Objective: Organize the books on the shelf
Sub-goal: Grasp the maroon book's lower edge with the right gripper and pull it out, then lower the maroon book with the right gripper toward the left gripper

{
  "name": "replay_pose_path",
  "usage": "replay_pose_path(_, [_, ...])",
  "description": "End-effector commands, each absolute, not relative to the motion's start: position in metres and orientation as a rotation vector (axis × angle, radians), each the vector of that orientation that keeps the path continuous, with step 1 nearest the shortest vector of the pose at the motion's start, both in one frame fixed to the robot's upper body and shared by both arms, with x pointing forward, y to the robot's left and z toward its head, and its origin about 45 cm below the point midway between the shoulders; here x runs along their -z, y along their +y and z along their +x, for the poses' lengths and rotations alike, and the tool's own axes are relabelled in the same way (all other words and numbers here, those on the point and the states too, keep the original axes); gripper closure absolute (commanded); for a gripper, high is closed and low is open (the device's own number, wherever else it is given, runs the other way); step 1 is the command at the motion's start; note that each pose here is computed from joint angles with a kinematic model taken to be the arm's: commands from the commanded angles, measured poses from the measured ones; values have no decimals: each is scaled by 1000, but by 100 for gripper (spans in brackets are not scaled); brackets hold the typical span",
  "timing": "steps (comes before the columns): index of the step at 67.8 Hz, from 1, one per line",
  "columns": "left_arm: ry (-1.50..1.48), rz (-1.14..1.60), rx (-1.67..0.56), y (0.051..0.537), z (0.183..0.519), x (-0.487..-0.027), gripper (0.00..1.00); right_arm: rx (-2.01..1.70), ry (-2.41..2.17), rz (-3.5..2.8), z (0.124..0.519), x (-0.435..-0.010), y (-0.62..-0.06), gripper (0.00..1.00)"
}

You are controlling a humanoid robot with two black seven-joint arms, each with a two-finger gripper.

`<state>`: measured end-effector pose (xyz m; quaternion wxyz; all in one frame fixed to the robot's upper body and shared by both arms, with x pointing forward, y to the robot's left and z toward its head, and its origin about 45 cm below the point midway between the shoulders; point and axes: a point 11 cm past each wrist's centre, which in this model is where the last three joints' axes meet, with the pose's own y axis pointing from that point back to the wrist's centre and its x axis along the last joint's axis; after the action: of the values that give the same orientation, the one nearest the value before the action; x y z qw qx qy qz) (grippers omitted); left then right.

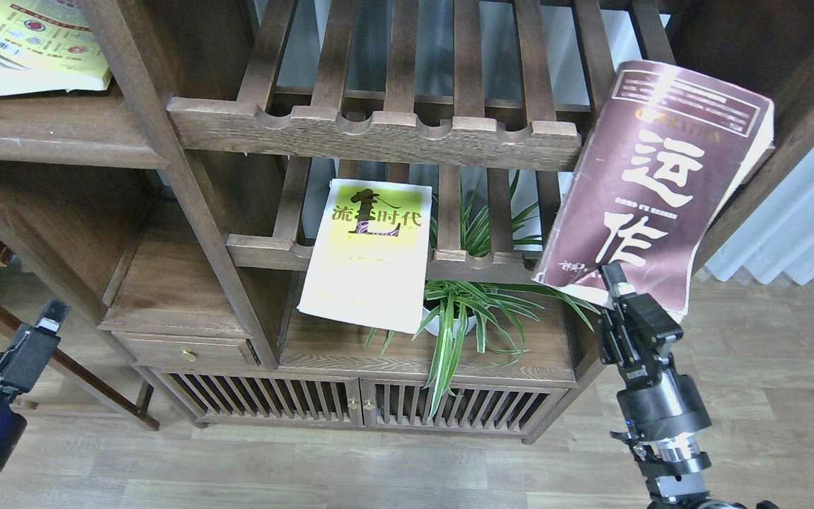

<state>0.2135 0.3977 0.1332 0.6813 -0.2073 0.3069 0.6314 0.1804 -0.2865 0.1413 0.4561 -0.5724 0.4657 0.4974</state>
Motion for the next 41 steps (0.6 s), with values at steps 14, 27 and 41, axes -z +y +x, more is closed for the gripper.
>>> replay_pose_path(14, [726,-479,-1405,392,212,-127,0,-1311,1265,-1343,150,-108,-293,95])
replay_pose_path(27, [726,-479,-1405,391,212,-127,0,-1337,1319,-1315,137,-94,-299,95])
replay_pose_path(41, [729,-477,-1402,390,212,-126,0,-1358,1388,-1288,128,-77,-308,95])
